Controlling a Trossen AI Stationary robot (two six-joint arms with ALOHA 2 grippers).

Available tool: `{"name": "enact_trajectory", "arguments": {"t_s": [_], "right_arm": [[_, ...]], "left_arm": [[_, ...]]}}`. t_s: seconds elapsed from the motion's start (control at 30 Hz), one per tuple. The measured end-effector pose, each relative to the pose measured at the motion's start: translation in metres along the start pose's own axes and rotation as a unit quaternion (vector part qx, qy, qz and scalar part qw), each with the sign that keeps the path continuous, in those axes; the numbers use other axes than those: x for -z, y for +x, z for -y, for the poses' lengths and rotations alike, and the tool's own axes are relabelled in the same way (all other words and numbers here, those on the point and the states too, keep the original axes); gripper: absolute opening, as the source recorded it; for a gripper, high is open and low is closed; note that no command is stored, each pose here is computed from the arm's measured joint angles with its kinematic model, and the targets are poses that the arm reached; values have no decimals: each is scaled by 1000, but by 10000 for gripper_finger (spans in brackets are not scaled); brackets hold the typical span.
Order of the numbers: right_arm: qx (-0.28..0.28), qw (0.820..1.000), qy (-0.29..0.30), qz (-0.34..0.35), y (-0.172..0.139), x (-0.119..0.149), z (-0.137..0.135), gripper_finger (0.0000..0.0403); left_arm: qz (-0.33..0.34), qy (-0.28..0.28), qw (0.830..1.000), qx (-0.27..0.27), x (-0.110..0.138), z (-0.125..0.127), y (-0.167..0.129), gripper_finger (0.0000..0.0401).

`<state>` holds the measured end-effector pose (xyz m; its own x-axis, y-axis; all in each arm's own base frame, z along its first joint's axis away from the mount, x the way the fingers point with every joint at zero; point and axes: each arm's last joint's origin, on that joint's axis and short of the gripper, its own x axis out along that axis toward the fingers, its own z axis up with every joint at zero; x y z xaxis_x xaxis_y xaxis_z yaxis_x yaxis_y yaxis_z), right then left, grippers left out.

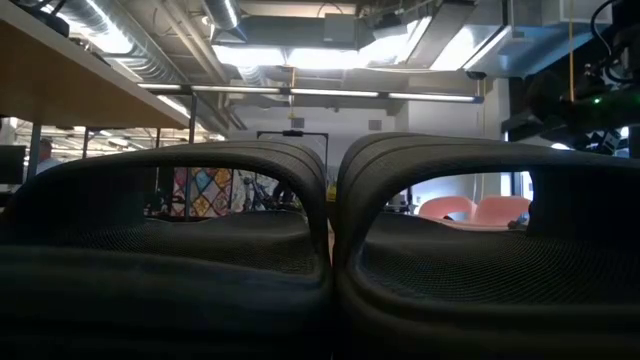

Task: Pick and place slides into the shelf
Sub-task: Put the black slipper on the shelf

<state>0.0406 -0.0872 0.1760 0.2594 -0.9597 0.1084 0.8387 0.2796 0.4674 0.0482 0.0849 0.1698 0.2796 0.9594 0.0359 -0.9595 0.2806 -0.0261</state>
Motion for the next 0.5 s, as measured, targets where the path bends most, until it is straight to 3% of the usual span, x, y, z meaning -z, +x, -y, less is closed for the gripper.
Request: {"name": "enact_trajectory", "arguments": {"t_s": [0.13, 0.23, 0.37, 0.5], "right_arm": [[2, 1000, -1, -4, 0, 1, 0, 275], [3, 1000, -2, -6, 0, 1, 1, 275], [4, 1000, -2, -8, 0, 2, 1, 275], [6, 1000, -3, -12, 0, 2, 1, 275]], "left_arm": [[3, 6, 1000, -6, -1, 0, 0, 103], [16, 44, 999, -8, -11, -1, -1, 103], [67, 40, 997, 6, -48, -2, -9, 103], [118, 45, 990, 68, -91, -3, -25, 103]]}}
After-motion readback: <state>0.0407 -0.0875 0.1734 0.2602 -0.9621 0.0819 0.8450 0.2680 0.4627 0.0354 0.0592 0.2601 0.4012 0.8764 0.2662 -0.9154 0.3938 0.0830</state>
